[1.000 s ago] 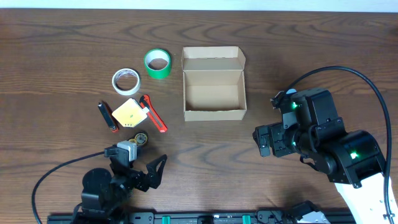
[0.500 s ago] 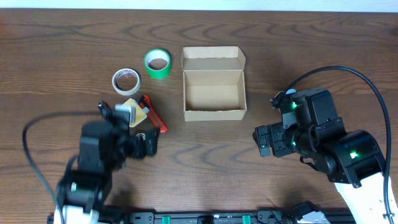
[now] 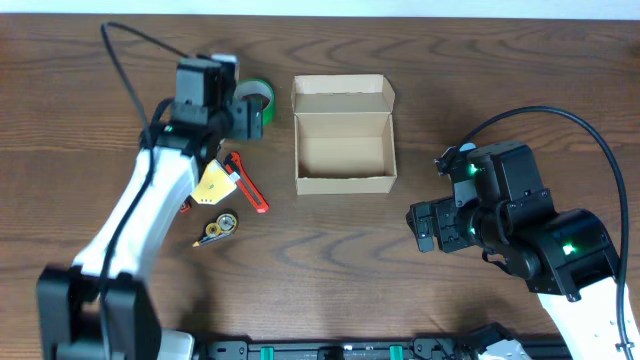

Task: Pack container
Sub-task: 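Reach the left gripper to the green tape roll and grasp it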

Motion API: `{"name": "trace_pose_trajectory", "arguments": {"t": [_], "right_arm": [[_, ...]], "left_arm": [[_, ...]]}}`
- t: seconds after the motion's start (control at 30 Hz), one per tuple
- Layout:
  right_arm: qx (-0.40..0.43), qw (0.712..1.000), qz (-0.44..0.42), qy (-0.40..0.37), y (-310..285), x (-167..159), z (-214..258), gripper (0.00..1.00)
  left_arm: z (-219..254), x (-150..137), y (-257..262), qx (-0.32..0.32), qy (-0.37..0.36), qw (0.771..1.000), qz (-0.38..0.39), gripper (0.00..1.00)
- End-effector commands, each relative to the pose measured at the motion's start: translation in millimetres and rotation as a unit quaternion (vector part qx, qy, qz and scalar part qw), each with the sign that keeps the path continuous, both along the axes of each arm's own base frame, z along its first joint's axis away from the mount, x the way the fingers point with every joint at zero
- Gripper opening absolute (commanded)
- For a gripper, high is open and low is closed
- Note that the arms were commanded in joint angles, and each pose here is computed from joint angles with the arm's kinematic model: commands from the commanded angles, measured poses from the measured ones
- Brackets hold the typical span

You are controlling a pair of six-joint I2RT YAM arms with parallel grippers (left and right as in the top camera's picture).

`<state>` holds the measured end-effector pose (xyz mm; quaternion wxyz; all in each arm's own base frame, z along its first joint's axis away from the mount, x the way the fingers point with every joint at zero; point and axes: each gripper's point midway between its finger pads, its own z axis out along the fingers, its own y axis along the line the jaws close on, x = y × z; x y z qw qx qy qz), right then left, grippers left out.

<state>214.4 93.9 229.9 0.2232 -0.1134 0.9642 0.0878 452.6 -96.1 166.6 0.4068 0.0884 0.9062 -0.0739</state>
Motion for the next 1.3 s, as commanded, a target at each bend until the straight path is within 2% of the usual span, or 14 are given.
{"name": "trace_pose_trajectory", "arguments": {"t": [0.0, 0.17, 0.47, 0.63, 1.03, 1.13, 1.27], "right_arm": [[0.000, 1.000, 0.009, -0.001, 2, -1, 0, 0.99], [0.000, 1.000, 0.009, -0.001, 2, -1, 0, 0.99], [0.000, 1.000, 0.009, -0.001, 2, -1, 0, 0.99], [0.000, 1.000, 0.009, -0.001, 2, -1, 0, 0.99], [0.000, 1.000, 0.009, -0.001, 2, -1, 0, 0.99], [0.000, 1.000, 0.009, -0.001, 2, -1, 0, 0.99], [0.000, 1.000, 0.009, -0.001, 2, -1, 0, 0.99]], "left_arm": [[-20, 21, 3, 0.017, -0.005, 1.000, 0.003, 0.96], [-39, 48, 2, 0.023, -0.024, 0.999, 0.006, 0.95], [-67, 85, 4, 0.065, 0.030, 0.997, 0.009, 0.95], [-74, 106, 11, 0.061, 0.038, 0.997, 0.022, 0.95], [-105, 110, 29, 0.055, 0.084, 0.995, 0.025, 0.96], [-112, 110, 31, 0.061, 0.088, 0.994, 0.027, 1.00], [-121, 109, 32, 0.064, 0.096, 0.993, 0.026, 0.80]]}}
